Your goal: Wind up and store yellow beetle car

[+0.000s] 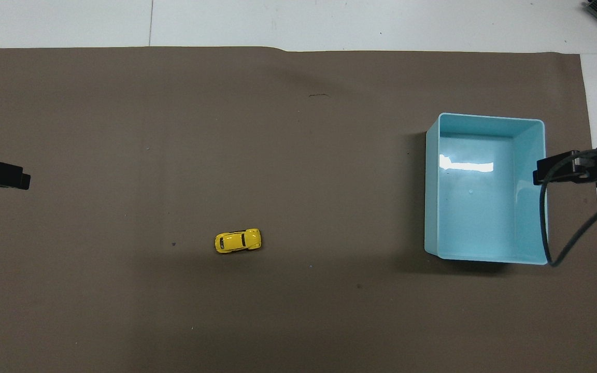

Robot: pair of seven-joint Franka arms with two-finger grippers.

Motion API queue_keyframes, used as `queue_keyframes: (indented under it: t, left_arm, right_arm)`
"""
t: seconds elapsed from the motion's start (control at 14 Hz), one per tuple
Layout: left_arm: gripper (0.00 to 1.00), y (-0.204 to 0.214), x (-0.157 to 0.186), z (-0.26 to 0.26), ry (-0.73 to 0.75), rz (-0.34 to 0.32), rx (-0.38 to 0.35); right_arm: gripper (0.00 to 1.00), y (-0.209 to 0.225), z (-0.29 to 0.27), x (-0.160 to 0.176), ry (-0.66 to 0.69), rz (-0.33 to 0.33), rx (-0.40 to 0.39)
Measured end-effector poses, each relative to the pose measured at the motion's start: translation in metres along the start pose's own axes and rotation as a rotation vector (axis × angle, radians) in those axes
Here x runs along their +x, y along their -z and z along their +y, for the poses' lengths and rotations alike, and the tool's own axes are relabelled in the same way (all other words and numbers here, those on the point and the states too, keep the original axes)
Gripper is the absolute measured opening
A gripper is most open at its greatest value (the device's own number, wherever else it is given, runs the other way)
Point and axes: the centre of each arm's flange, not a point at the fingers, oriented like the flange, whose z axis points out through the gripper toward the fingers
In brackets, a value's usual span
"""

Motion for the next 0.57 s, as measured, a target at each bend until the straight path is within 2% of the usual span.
queue_keyframes:
  t: [0.57]
  left_arm:
    - [1.00, 0.0000, 0.0000, 0.0001, 0.000, 0.000, 0.000]
  right_arm:
    - [1.00, -0.0008, 0.0001, -0.0009, 0.000, -0.009, -0.001]
